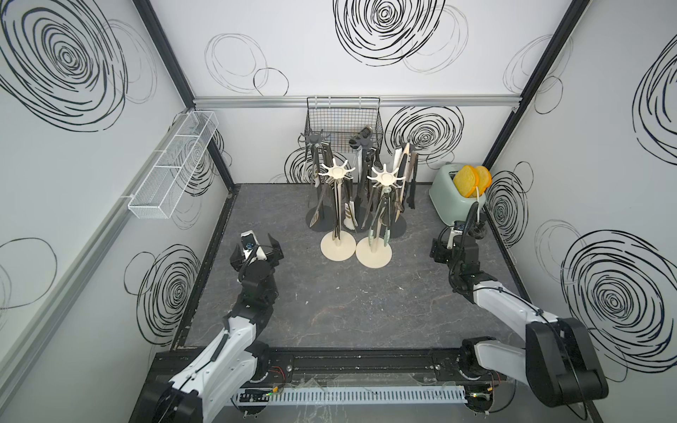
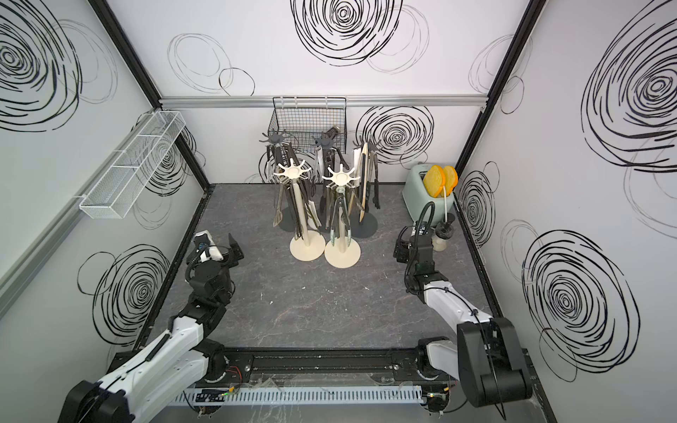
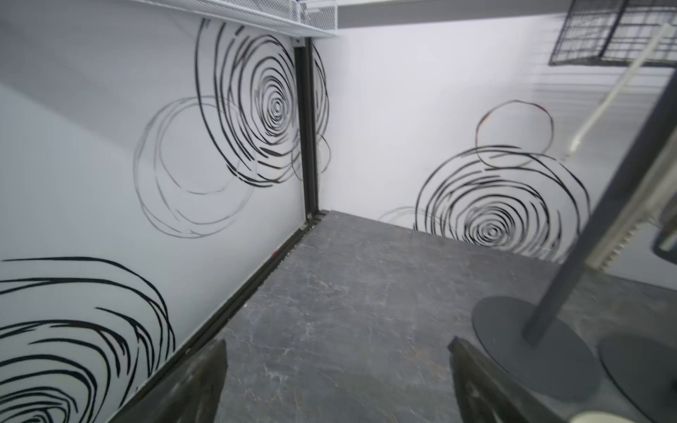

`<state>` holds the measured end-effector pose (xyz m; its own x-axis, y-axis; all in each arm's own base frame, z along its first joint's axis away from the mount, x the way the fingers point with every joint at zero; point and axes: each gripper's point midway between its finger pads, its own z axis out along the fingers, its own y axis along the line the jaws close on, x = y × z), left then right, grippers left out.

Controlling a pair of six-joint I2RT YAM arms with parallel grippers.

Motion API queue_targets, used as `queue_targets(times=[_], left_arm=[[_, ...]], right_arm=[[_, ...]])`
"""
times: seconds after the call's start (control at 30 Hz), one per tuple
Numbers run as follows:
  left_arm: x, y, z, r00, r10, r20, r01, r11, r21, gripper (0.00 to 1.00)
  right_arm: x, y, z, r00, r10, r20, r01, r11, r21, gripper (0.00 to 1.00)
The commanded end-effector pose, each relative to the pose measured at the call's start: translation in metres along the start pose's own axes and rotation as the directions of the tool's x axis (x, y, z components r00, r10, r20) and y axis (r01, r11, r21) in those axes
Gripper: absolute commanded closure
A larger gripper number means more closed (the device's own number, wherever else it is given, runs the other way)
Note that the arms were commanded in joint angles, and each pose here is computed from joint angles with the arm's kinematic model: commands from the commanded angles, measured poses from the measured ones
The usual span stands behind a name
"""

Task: Hang food tongs on kitchen utensil racks
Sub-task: Reset both arms

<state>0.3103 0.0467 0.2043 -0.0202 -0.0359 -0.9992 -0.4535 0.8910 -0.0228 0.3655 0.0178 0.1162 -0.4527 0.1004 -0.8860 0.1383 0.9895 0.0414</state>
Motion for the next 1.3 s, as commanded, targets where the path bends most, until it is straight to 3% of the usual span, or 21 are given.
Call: queue_targets(times=[0.0,0.1,0.17,0.33,0.47,0.6,0.73,0.83,0.87,1.27], left_arm=[[-0.011,0.015,0.001,0.984,-0.089,0.157,0.092,0.996,-0.008,0.03],[0.018,0.022,0.007,0.98,-0.171,0.1,0.172,0.985,0.002,0.03],[0.019,0.016,0.003,0.972,-0.19,0.135,0.181,0.98,0.079,0.03],[0.028,-0.022,-0.008,0.978,-0.133,0.163,0.076,0.947,0.312,0.03],[0.041,-0.04,0.007,0.993,-0.075,0.096,0.036,0.934,0.356,0.03],[0.052,-0.066,0.023,1.0,-0.025,0.017,0.014,0.88,0.475,0.03],[0.051,-0.069,0.025,1.0,-0.019,0.015,0.009,0.87,0.493,0.03],[0.051,-0.069,0.025,1.0,-0.018,0.016,0.008,0.872,0.49,0.03],[0.052,-0.069,0.025,1.0,-0.017,0.014,0.008,0.872,0.49,0.03],[0.056,-0.073,0.03,1.0,0.019,-0.002,-0.016,0.883,0.47,0.03]], right_arm=[[-0.022,-0.004,0.009,0.988,-0.043,0.147,0.038,0.999,0.035,0.22],[-0.016,0.0,0.015,0.975,-0.112,0.194,0.109,0.994,0.026,0.22],[-0.018,0.004,0.015,0.967,-0.152,0.206,0.152,0.988,0.013,0.23],[-0.018,-0.01,-0.013,0.931,-0.093,0.353,0.102,0.995,-0.008,0.22],[-0.01,-0.021,-0.018,0.918,-0.045,0.395,0.062,0.998,-0.029,0.22],[-0.009,-0.015,0.002,0.948,-0.048,0.315,0.071,0.996,-0.062,0.22],[-0.008,-0.018,0.015,0.966,-0.019,0.256,0.051,0.991,-0.121,0.22],[-0.009,-0.017,0.015,0.966,-0.02,0.259,0.053,0.991,-0.121,0.16],[-0.008,-0.017,0.015,0.966,-0.021,0.259,0.054,0.991,-0.121,0.01],[-0.009,-0.017,0.013,0.964,-0.026,0.266,0.057,0.992,-0.109,0.02]])
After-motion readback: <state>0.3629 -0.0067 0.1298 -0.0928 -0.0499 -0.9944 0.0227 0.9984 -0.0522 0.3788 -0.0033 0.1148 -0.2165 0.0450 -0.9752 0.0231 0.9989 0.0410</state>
